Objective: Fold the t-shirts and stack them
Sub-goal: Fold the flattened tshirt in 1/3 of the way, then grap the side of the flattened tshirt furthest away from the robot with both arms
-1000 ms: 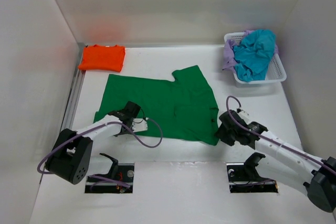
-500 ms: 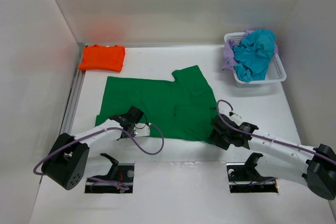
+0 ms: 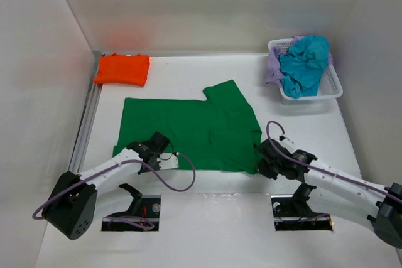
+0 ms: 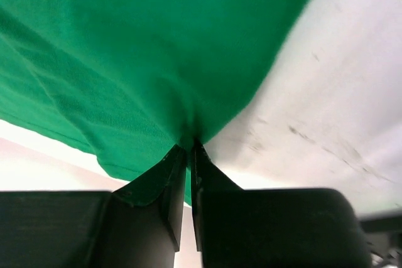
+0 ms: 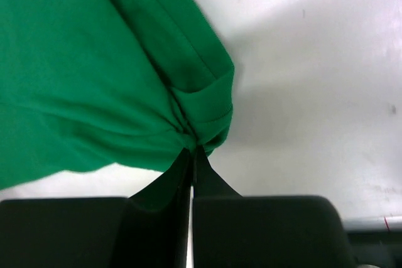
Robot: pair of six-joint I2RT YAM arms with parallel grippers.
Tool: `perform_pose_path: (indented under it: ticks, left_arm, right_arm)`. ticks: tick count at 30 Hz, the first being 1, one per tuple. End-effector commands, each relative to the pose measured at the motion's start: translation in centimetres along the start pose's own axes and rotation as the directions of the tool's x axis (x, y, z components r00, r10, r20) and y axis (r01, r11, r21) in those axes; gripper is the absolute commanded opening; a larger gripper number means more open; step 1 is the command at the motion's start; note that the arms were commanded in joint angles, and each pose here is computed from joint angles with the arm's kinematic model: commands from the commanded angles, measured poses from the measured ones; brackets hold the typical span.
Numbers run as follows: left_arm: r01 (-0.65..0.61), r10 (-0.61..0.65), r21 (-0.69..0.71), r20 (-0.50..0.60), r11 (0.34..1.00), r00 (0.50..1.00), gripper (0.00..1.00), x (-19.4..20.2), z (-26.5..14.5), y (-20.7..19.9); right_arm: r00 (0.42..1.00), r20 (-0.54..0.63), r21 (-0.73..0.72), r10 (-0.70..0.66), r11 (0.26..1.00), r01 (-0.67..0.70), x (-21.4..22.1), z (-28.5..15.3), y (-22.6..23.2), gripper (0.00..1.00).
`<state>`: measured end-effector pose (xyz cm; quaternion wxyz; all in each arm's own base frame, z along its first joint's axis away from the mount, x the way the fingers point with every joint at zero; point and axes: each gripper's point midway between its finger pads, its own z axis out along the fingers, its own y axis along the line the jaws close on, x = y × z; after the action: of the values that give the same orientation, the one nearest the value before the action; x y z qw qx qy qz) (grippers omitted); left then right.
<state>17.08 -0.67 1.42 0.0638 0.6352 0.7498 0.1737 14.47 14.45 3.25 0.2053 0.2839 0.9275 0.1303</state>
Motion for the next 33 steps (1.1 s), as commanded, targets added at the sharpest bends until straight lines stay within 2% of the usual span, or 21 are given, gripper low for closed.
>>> perform_pose_path:
  ticks: [1, 5, 7, 8, 9, 10, 11, 12, 17, 19, 21, 24, 27, 29, 31, 33]
  left_arm:
    - [0.034, -0.033, 0.074, -0.012, 0.997, 0.999, 0.04, 0.9, -0.5, -1.8]
    - [0.012, -0.011, 0.12, -0.007, 0.993, 1.0, 0.1, 0.4, -1.5, -2.1]
    - [0.005, -0.005, 0.145, 0.0, 0.989, 1.0, 0.16, 0.1, -2.2, -2.3]
    - [0.001, -0.001, 0.151, -0.001, 0.989, 1.0, 0.22, 0.0, -2.5, -2.4]
    - [-0.004, 0.004, 0.153, -0.004, 0.988, 1.0, 0.29, 0.0, -2.7, -2.4]
    - [-0.007, 0.008, 0.154, -0.011, 0.988, 1.0, 0.37, 0.1, -2.8, -2.3]
    - [-0.011, 0.015, 0.161, -0.021, 0.987, 1.0, 0.46, 0.3, -3.0, -2.3]
    - [-0.014, 0.019, 0.166, -0.025, 0.986, 1.0, 0.5, 0.4, -3.2, -2.3]
    - [-0.019, 0.022, 0.176, -0.019, 0.984, 1.0, 0.56, 1.6, -5.7, -0.6]
    - [0.031, -0.036, 0.119, 0.046, 0.992, 0.998, 0.57, 1.0, -7.0, 2.4]
    - [0.142, -0.144, 0.024, 0.155, 0.99, 0.977, 0.6, -0.3, -8.5, 7.3]
    - [0.351, -0.315, -0.06, 0.319, 0.934, 0.894, 0.65, -1.4, -9.2, 14.7]
    - [0.576, -0.522, -0.002, 0.419, 0.817, 0.743, 0.67, -1.4, -7.3, 21.1]
    - [0.697, -0.66, 0.09, 0.425, 0.711, 0.619, 0.65, -1.1, -5.3, 24.4]
    - [0.81, -0.794, 0.185, 0.406, 0.557, 0.453, 0.62, -0.4, -3.1, 28.1]
    - [0.867, -0.867, 0.244, 0.376, 0.435, 0.329, 0.6, 0.2, -1.4, 30.3]
  right_arm:
    - [1.0, -0.01, 0.054, 0.001, 0.999, 0.0, 1.0, -1.8, -1.8, 0.0]
    - [0.999, -0.036, 0.112, -0.031, 0.993, 0.034, 2.1, -3.0, -3.3, 0.0]
    - [0.998, -0.042, 0.135, -0.046, 0.989, 0.052, 2.3, -3.3, -3.9, 0.02]
    - [0.998, -0.043, 0.138, -0.05, 0.989, 0.056, 2.3, -3.4, -4.0, 0.1]
    - [0.997, -0.048, 0.137, -0.059, 0.988, 0.065, 2.4, -3.4, -4.0, 0.26]
    - [0.996, -0.049, 0.128, -0.068, 0.989, 0.074, 2.3, -3.6, -3.6, 0.38]
    - [0.996, -0.045, 0.103, -0.083, 0.991, 0.087, 2.1, -4.0, -2.8, 0.44]
    - [0.994, -0.039, 0.073, -0.104, 0.992, 0.107, 1.7, -4.5, -1.7, 0.48]
    - [0.953, 0.013, -0.02, -0.301, 0.953, 0.302, -1.8, -8.3, 5.5, 0.58]
    - [0.92, 0.053, -0.029, -0.389, 0.92, 0.391, -4.4, -9.0, 9.1, 0.62]
    - [0.894, 0.101, -0.028, -0.437, 0.897, 0.442, -7.4, -8.7, 12.4, 0.64]
    - [0.85, 0.171, -0.009, -0.498, 0.862, 0.506, -13.3, -5.9, 17.3, 0.65]
    - [0.836, 0.183, 0.002, -0.518, 0.85, 0.526, -18.9, -1.0, 21.2, 0.65]
    - [0.842, 0.172, 0.01, -0.511, 0.856, 0.517, -22.2, 2.5, 23.1, 0.66]
    - [0.85, 0.174, 0.019, -0.498, 0.864, 0.503, -25.0, 5.5, 24.4, 0.65]
    - [0.857, 0.18, 0.028, -0.483, 0.873, 0.487, -27.0, 8.1, 25.4, 0.66]
